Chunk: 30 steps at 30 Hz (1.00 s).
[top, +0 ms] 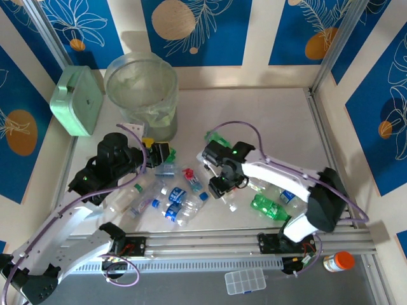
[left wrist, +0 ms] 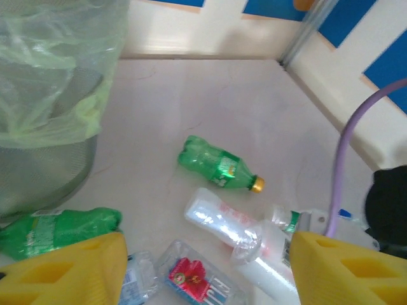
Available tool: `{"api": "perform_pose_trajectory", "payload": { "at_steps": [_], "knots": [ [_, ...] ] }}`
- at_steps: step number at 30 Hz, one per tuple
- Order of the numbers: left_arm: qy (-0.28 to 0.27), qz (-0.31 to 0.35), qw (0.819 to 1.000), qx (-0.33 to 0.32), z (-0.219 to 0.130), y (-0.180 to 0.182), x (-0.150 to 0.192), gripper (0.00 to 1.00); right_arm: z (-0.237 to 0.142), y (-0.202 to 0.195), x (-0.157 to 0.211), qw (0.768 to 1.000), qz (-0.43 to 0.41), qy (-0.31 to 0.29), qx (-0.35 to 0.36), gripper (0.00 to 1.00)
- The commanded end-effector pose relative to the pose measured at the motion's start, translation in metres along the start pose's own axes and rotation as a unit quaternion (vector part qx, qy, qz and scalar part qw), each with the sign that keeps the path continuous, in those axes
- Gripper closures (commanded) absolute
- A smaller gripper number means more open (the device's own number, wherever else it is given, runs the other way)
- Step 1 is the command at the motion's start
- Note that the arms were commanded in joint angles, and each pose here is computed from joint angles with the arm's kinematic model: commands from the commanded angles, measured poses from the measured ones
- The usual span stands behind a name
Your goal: Put the plastic bottles in the bin
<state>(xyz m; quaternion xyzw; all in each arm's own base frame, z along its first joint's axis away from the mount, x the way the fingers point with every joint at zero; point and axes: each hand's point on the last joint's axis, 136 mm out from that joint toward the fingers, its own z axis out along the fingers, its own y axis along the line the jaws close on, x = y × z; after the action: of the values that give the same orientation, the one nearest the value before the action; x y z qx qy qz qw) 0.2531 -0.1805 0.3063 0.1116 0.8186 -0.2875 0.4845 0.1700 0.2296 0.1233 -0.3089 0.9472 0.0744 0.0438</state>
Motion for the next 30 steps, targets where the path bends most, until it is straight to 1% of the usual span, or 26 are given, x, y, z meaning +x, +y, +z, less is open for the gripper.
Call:
{"api": "perform_pose_trajectory", "payload": {
  "at_steps": [1, 2, 4, 6, 8, 11, 14, 16, 17, 21, 23, 26, 28, 30],
  "knots": [
    [-0.013, 0.002, 0.992, 0.127, -0.001, -0.043, -0.009, 0.29, -0.044, 0.019, 0.002, 0.996, -0.008, -0.059, -0.06, 0.45],
    [-0.016, -0.003, 0.986, 0.163, -0.003, -0.056, -0.011, 0.29, -0.059, 0.025, -0.001, 0.992, -0.013, -0.091, -0.087, 0.45],
    [-0.024, -0.019, 0.979, 0.199, -0.007, -0.069, -0.017, 0.27, -0.09, 0.037, -0.006, 0.977, -0.015, -0.152, -0.146, 0.45],
    [-0.029, -0.021, 0.971, 0.238, -0.013, -0.082, -0.022, 0.2, -0.12, 0.049, -0.008, 0.956, -0.015, -0.194, -0.222, 0.45],
    [-0.034, -0.024, 0.956, 0.291, -0.023, -0.099, -0.027, 0.13, -0.148, 0.058, -0.007, 0.931, -0.02, -0.228, -0.284, 0.45],
    [-0.024, -0.031, 0.929, 0.369, -0.032, -0.122, -0.028, 0.09, -0.177, 0.074, 0.001, 0.899, -0.042, -0.253, -0.357, 0.45],
    [0.001, -0.044, 0.902, 0.429, -0.038, -0.142, -0.026, 0.07, -0.195, 0.086, 0.009, 0.875, -0.062, -0.259, -0.404, 0.45],
    [0.018, -0.05, 0.885, 0.463, -0.042, -0.154, -0.025, 0.04, -0.203, 0.091, 0.013, 0.865, -0.071, -0.261, -0.422, 0.45],
    [0.024, -0.052, 0.88, 0.472, -0.042, -0.158, -0.024, 0.03, -0.206, 0.092, 0.015, 0.861, -0.075, -0.264, -0.428, 0.45],
    [0.019, -0.05, 0.873, 0.484, -0.043, -0.166, -0.024, 0.03, -0.215, 0.098, 0.022, 0.845, -0.088, -0.266, -0.455, 0.45],
    [0.02, -0.052, 0.865, 0.499, -0.043, -0.172, -0.026, 0.02, -0.218, 0.101, 0.024, 0.839, -0.091, -0.264, -0.466, 0.45],
    [0.022, -0.06, 0.846, 0.529, -0.044, -0.183, -0.027, 0.04, -0.22, 0.103, 0.026, 0.831, -0.094, -0.266, -0.479, 0.45],
    [0.03, -0.065, 0.835, 0.546, -0.044, -0.189, -0.025, 0.06, -0.22, 0.102, 0.026, 0.831, -0.092, -0.27, -0.478, 0.45],
    [0.039, -0.065, 0.829, 0.555, -0.043, -0.194, -0.022, 0.09, -0.219, 0.1, 0.025, 0.832, -0.088, -0.275, -0.474, 0.45]
  ]
}}
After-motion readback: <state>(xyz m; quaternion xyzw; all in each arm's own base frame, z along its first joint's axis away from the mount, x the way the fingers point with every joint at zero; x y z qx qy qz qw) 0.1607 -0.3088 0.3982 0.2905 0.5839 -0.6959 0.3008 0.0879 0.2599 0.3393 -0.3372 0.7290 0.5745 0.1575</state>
